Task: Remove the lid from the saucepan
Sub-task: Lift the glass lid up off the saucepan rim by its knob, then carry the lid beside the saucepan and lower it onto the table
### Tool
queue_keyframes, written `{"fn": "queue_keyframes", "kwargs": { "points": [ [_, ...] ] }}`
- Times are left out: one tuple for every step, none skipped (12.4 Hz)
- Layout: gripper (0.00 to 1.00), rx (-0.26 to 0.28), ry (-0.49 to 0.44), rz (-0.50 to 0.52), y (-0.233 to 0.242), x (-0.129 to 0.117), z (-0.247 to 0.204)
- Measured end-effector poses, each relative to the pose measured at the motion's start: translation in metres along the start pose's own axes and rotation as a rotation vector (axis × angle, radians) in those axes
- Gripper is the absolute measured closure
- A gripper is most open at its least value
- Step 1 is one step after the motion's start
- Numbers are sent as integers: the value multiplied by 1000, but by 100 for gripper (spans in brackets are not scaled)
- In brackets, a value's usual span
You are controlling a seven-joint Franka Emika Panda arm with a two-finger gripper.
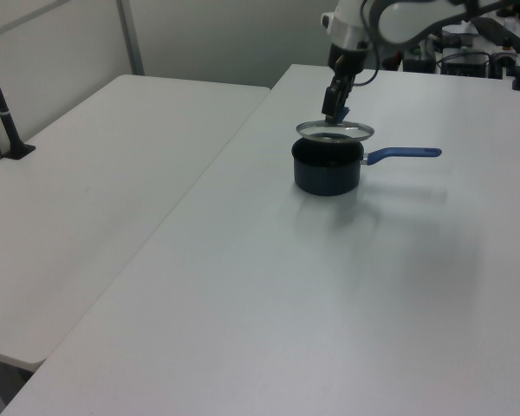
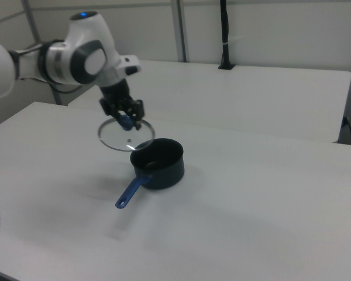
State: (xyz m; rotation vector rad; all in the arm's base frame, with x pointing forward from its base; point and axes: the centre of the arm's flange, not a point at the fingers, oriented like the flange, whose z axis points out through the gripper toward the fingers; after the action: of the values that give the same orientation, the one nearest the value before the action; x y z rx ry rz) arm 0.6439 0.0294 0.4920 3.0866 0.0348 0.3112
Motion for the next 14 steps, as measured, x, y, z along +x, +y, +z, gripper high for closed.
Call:
{"fn": "queue_keyframes", "kwargs": {
  "points": [
    [41, 7, -25, -29, -18, -12, -12],
    [41, 12, -57, -60, -36, -28, -12],
    [41, 16, -94, -93, -54, -45, 0],
    [41, 11, -138, -126, -69, -61, 18],
    [41, -5, -180, -161, -80, -75, 38],
    [41, -15, -203, -184, -87, -85, 55],
    [41, -23, -209, -198, -90, -90, 70],
    [41, -41, -207, -201, -89, -92, 80],
    [41, -75, -202, -192, -88, -91, 93],
    [41, -104, -191, -177, -87, -89, 106],
    [41, -119, -183, -163, -88, -88, 121],
    [41, -123, -184, -156, -89, -88, 130],
    [37, -126, -181, -154, -89, -87, 130],
    [23, -129, -185, -150, -88, -87, 128]
  ]
}}
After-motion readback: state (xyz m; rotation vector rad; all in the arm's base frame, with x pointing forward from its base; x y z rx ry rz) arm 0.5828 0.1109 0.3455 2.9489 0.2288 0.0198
